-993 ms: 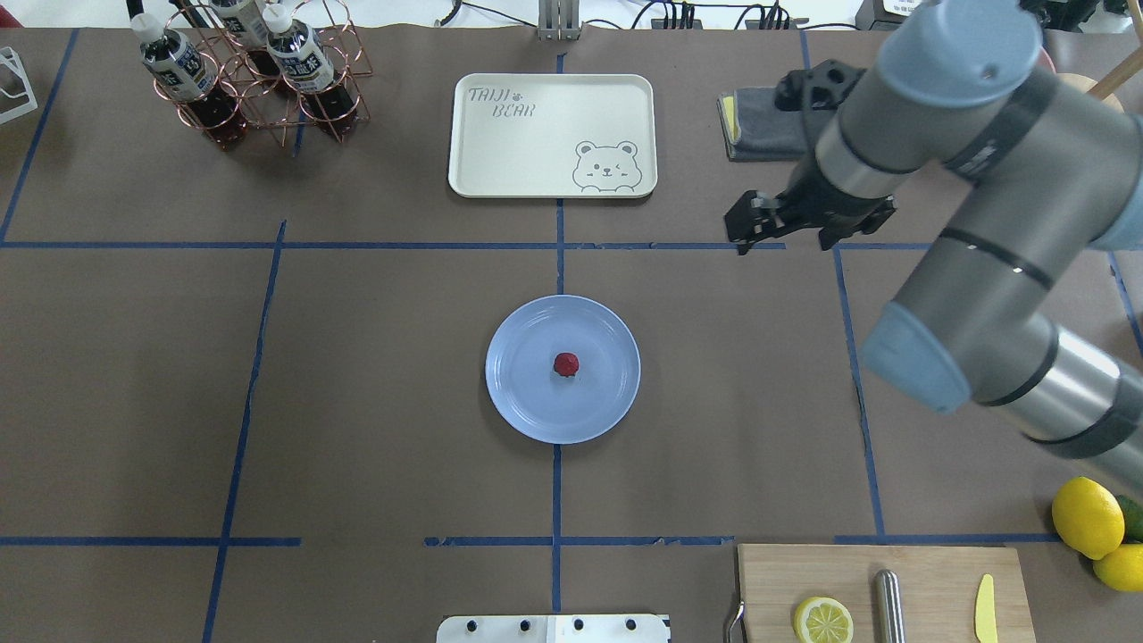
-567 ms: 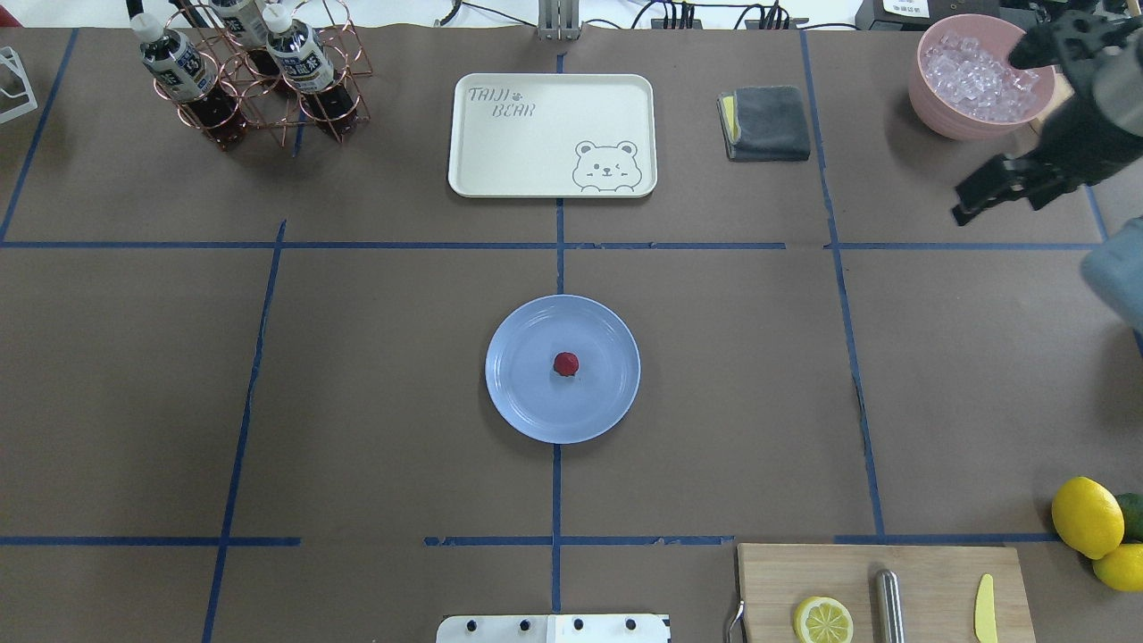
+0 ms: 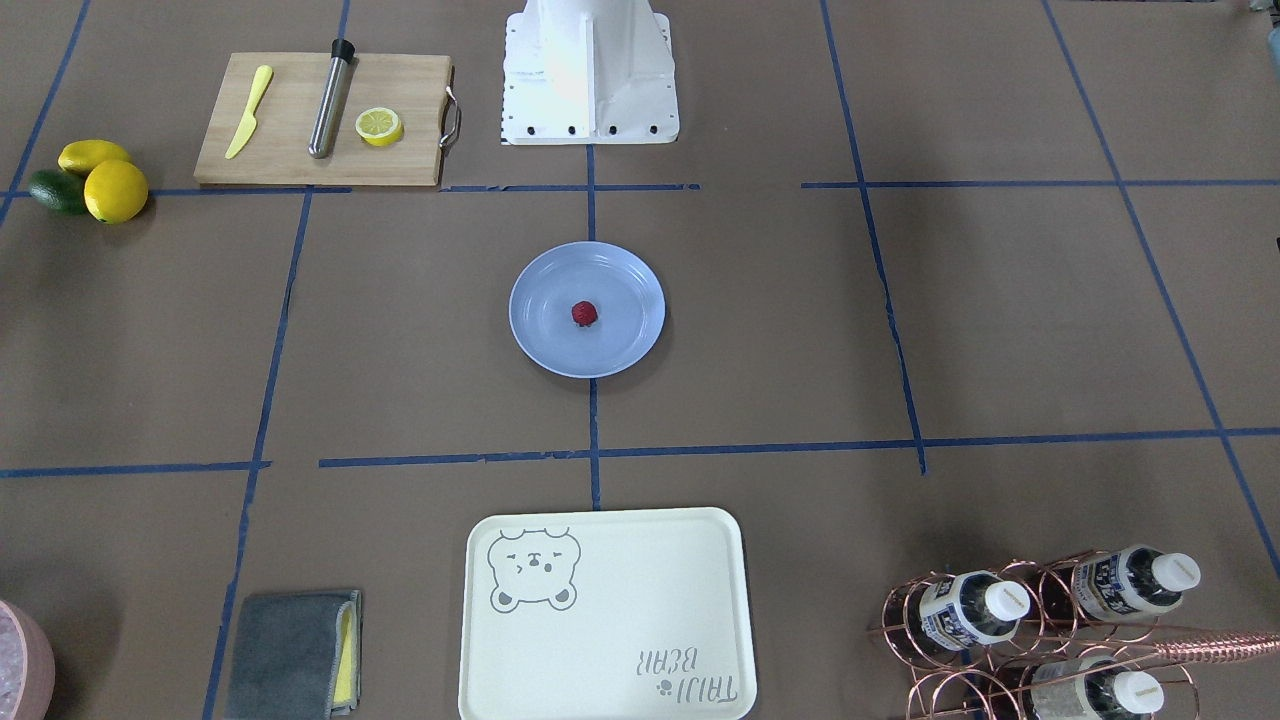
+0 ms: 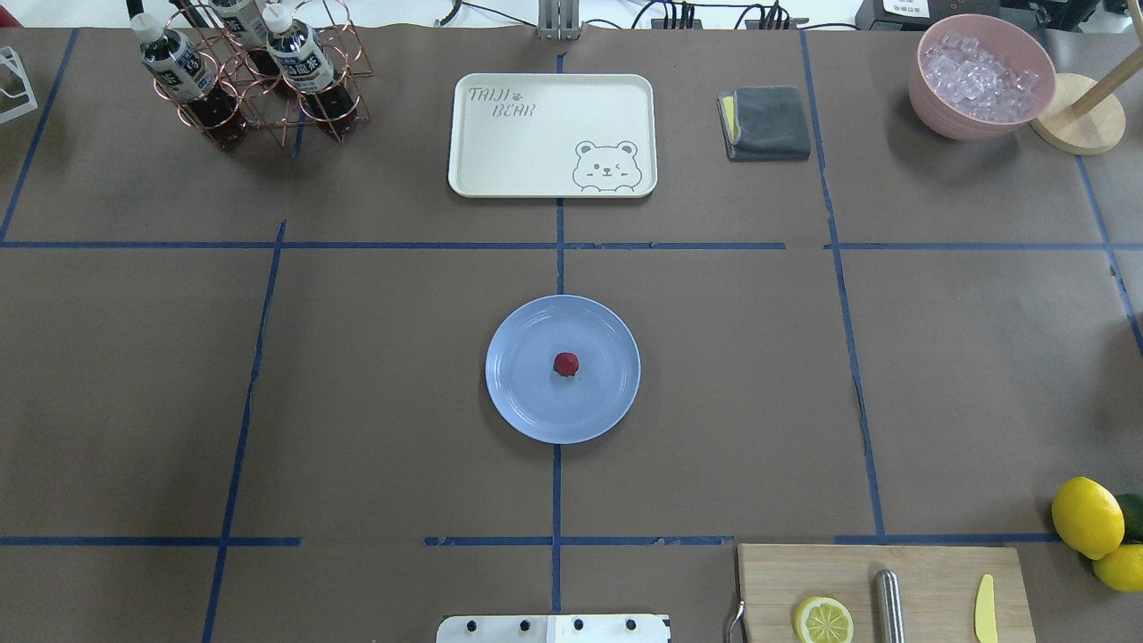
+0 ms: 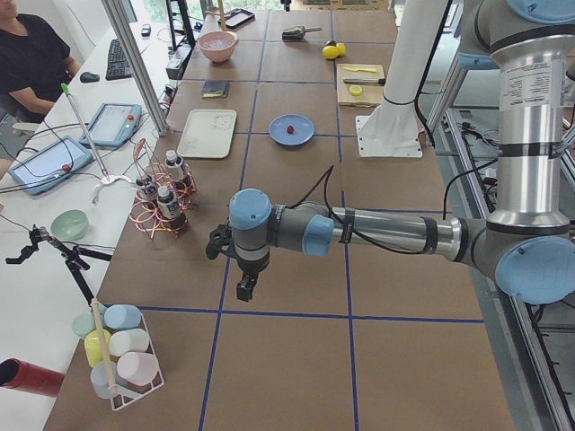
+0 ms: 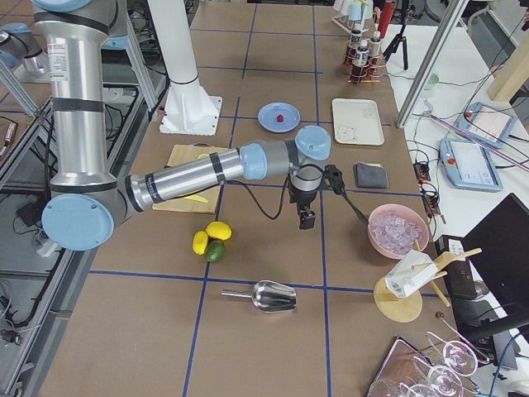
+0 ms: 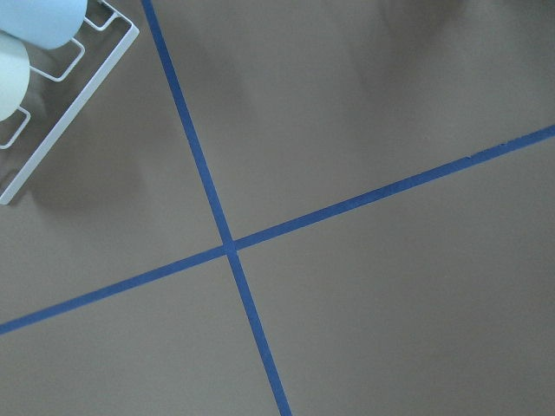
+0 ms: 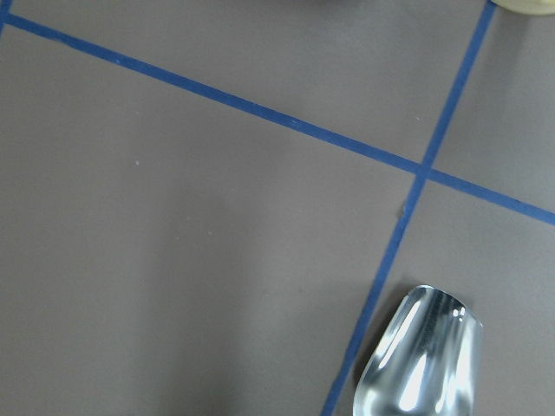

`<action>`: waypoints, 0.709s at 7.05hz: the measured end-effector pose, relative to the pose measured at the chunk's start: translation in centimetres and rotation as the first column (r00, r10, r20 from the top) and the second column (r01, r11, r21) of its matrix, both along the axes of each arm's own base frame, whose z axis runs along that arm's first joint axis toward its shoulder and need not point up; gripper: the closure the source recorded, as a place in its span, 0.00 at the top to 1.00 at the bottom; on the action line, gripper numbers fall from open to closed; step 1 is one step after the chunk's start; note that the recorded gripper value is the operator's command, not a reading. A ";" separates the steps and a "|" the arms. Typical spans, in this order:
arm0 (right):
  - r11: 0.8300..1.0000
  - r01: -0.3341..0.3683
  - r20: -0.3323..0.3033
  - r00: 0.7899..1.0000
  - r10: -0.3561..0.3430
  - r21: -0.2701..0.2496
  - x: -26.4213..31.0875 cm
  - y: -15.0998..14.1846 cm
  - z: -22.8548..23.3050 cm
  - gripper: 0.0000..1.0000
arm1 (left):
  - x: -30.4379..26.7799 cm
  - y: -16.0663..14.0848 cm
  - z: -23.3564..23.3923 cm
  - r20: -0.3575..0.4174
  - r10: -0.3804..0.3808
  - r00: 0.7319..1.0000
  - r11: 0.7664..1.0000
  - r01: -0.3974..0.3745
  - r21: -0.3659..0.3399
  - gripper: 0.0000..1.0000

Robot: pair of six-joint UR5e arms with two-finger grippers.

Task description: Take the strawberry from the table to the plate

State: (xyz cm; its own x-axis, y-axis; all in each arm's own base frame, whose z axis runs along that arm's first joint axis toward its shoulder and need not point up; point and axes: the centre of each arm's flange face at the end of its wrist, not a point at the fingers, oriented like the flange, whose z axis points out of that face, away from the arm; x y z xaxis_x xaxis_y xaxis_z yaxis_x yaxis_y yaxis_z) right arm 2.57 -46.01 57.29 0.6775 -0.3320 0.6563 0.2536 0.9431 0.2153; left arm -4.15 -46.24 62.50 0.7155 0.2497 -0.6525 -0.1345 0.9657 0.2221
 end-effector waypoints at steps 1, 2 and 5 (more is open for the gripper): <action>1.000 -0.016 -0.001 1.000 0.016 -0.007 1.4 0.4 1.0 1.00 | -1.8 0.7 1.4 0.003 -0.018 1.000 1.000 0.018 -0.014 1.00; 0.999 -0.035 -0.003 0.999 0.035 -0.014 2.1 0.1 1.2 1.00 | -2.7 1.2 2.3 0.004 -0.028 1.000 0.999 0.028 -0.024 1.00; 0.987 -0.109 0.045 0.992 0.115 -0.119 4.7 0.9 5.2 1.00 | -3.1 1.4 3.1 0.006 -0.034 0.999 0.999 0.034 -0.038 1.00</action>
State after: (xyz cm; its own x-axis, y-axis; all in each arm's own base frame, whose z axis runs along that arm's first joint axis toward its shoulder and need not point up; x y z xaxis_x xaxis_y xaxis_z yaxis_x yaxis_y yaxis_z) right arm 7.27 -45.16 62.48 0.6707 -0.1760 0.7205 0.1368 0.9841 0.1130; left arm -7.26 -44.81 65.55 0.7267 0.2000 -0.6573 -0.1026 0.9776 0.1840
